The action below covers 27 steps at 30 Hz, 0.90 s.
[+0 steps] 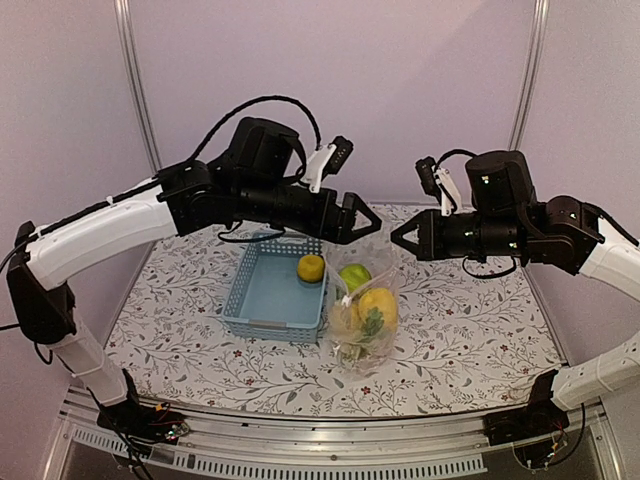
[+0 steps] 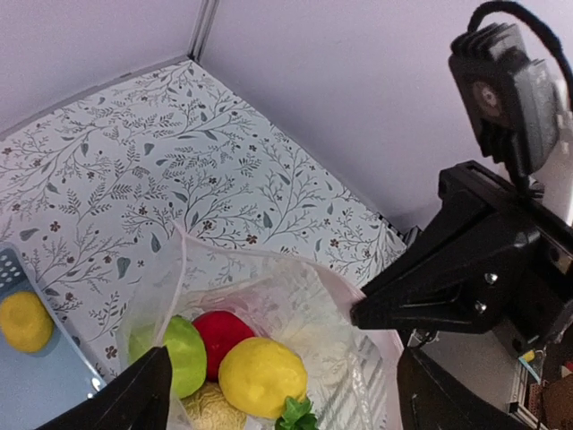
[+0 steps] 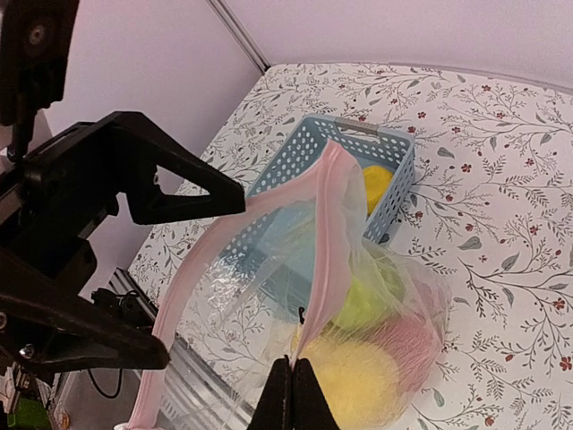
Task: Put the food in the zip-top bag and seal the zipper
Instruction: Place the fake fruit in the zipper food storage bag, then adjust the fake fruit in the bin.
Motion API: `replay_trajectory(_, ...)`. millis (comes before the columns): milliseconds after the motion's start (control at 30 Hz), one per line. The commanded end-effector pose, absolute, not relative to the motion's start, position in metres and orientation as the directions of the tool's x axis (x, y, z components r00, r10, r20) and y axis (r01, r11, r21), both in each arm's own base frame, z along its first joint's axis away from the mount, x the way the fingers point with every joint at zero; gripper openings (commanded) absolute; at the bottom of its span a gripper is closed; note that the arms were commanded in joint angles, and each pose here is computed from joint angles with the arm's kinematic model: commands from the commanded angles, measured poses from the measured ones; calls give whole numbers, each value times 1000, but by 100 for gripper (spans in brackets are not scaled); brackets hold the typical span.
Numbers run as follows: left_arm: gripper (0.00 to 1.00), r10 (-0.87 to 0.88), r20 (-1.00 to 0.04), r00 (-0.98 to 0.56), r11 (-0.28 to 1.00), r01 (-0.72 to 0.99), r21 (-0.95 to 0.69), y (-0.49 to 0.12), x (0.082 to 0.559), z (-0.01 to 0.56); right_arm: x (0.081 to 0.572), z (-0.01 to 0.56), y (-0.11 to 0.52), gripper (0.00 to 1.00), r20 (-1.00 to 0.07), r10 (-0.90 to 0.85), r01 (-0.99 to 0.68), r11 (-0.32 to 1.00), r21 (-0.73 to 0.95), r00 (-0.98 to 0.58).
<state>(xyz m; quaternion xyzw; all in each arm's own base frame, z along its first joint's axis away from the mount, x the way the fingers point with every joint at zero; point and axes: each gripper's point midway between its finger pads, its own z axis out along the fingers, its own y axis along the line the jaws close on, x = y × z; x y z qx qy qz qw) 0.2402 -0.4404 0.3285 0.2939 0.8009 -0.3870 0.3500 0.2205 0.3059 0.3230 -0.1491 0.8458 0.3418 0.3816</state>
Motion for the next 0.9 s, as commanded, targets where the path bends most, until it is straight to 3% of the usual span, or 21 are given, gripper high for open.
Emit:
replay_trajectory(0,88,161,-823,-545,456,780,-428,-428,228,364,224,338,295,0,-771,58,-490,742,458,-634)
replay_trajectory(167,92,110,-827,-552,549,727,-412,-393,241,367,224,340,292,0,-772,68,-485,742,462,-632)
replay_trajectory(500,94,-107,-652,-751,731,385,-563,-312,316,265,224,339,296,0,-769,63,-491,736,467,-636)
replay_trajectory(867,84,-148,-531,-835,790,223,-571,-305,378,160,224,338,295,0,-769,64,-488,739,464,-636)
